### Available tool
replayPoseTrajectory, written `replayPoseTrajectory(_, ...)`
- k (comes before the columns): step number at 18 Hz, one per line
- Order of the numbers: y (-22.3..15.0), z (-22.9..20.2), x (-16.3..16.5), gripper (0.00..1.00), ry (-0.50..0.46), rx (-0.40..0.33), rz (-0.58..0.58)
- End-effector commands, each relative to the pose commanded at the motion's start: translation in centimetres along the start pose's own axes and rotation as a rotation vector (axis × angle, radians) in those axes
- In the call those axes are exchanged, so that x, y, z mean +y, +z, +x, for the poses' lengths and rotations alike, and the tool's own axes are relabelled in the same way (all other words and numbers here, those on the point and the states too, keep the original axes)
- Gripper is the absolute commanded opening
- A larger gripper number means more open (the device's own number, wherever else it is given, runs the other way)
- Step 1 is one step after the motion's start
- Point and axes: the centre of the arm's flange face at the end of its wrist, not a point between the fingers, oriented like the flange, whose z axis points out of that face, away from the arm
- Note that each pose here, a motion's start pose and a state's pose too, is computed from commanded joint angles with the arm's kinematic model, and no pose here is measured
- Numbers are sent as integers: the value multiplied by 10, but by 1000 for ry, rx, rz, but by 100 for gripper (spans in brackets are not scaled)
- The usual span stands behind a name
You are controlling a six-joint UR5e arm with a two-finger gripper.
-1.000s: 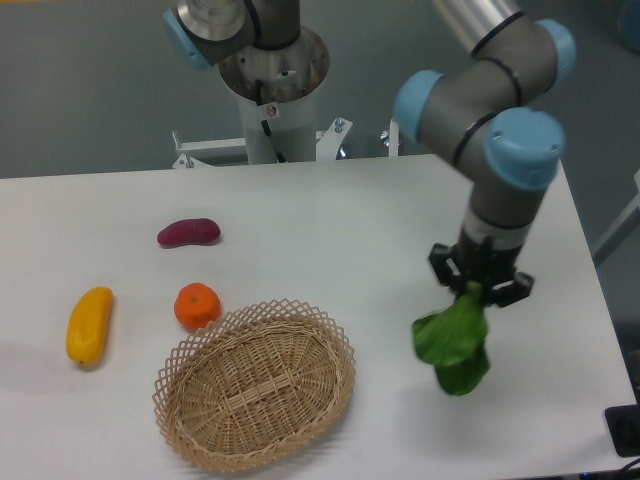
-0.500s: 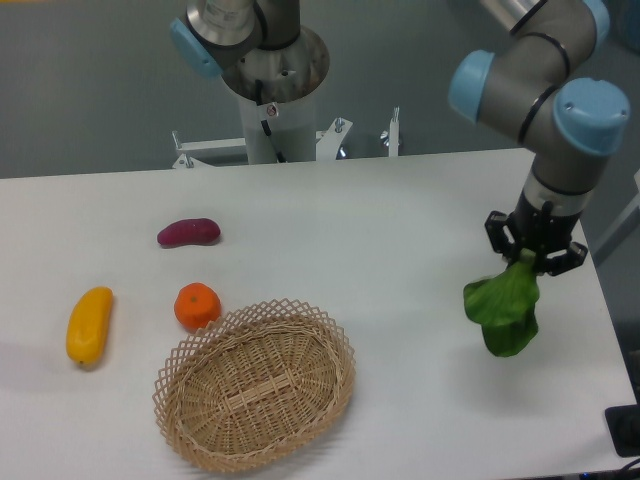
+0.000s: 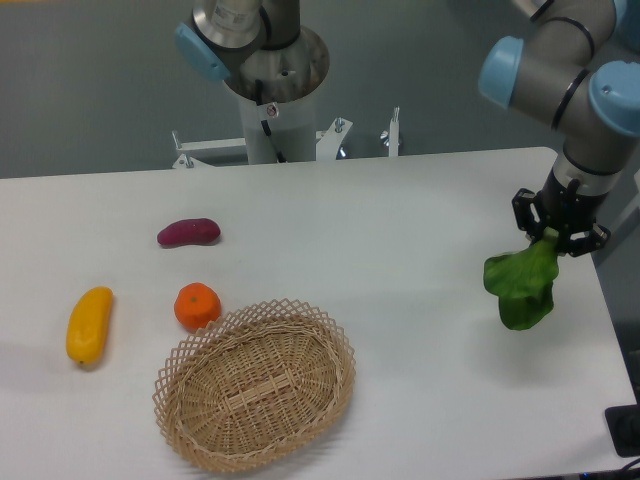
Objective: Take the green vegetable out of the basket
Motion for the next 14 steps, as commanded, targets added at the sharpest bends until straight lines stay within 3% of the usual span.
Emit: replayPoseTrajectory(14, 1, -5, 0, 16, 2, -5, -9)
